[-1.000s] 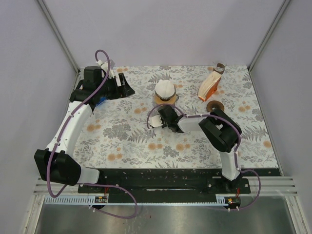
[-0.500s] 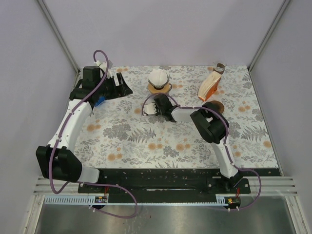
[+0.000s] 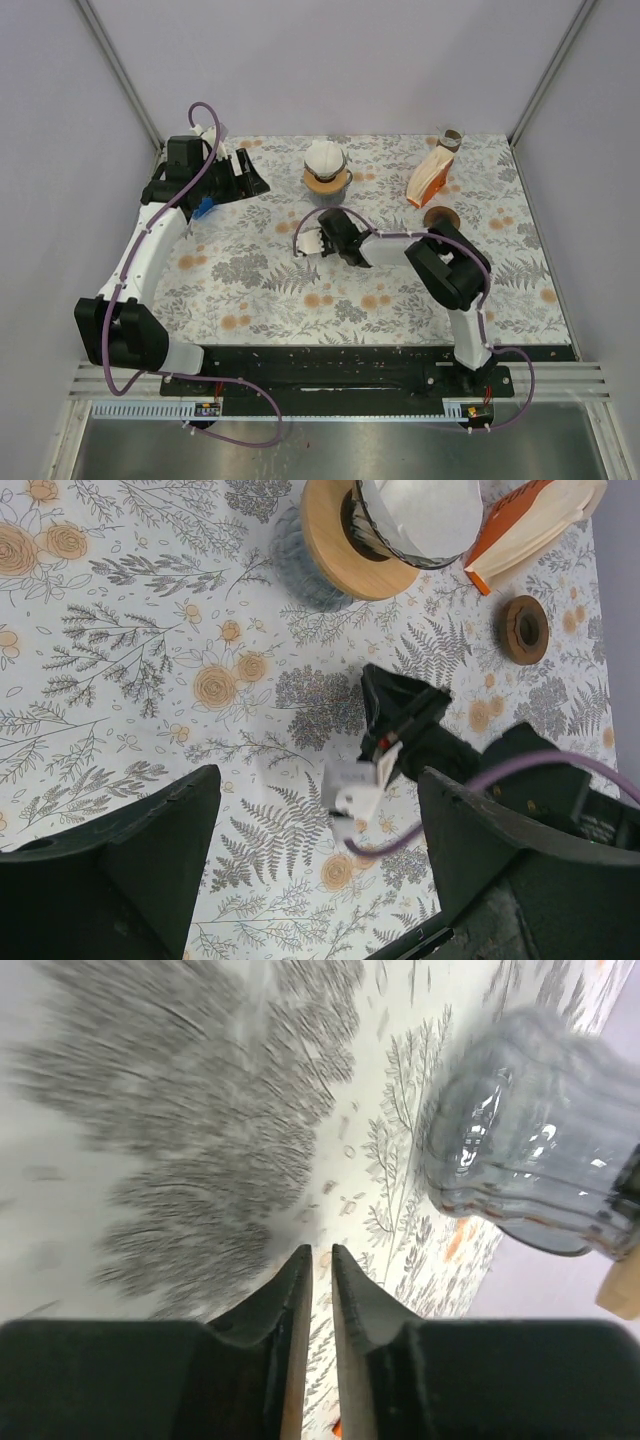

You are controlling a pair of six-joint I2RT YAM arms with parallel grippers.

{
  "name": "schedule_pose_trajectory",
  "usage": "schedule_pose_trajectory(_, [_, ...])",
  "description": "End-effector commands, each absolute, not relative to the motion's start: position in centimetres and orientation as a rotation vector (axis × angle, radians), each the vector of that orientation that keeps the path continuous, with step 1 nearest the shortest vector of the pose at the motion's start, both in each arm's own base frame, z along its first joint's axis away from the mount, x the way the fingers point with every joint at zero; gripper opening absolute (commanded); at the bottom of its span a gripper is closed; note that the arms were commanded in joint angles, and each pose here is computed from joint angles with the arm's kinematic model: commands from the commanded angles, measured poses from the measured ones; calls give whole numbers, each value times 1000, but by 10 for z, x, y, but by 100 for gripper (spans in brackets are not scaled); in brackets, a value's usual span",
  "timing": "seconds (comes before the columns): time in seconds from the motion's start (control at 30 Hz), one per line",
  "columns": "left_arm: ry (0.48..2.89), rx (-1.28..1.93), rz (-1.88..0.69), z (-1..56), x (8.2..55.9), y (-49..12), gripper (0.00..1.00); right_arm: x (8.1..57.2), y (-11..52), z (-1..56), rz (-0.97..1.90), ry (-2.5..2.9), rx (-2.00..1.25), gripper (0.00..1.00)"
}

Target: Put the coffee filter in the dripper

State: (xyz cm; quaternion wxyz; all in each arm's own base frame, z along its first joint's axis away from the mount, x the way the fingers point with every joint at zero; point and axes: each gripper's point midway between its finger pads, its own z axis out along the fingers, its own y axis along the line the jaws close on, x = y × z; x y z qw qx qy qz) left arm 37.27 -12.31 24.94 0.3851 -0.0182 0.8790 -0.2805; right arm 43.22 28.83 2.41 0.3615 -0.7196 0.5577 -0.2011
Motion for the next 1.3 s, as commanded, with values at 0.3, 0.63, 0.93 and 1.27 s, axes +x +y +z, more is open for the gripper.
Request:
schedule_pose_trajectory(0.3, [2152,65,-595,277,386,-99,84,312,341,160,56,1340,-1656,44])
schedule_pose_trajectory(0.63, [2107,-33,-352,272,392,-27,85,373,263,309,324,1643,-838,88])
schedule_pose_trajectory(0.93, [2078,-64,-284,265,385,-7,86,486,90,304,178,2035,18,91])
schedule_pose_trajectory(1.27, [2090,-97,-296,256,384,0,86,584,-37,264,215,2016,529,82])
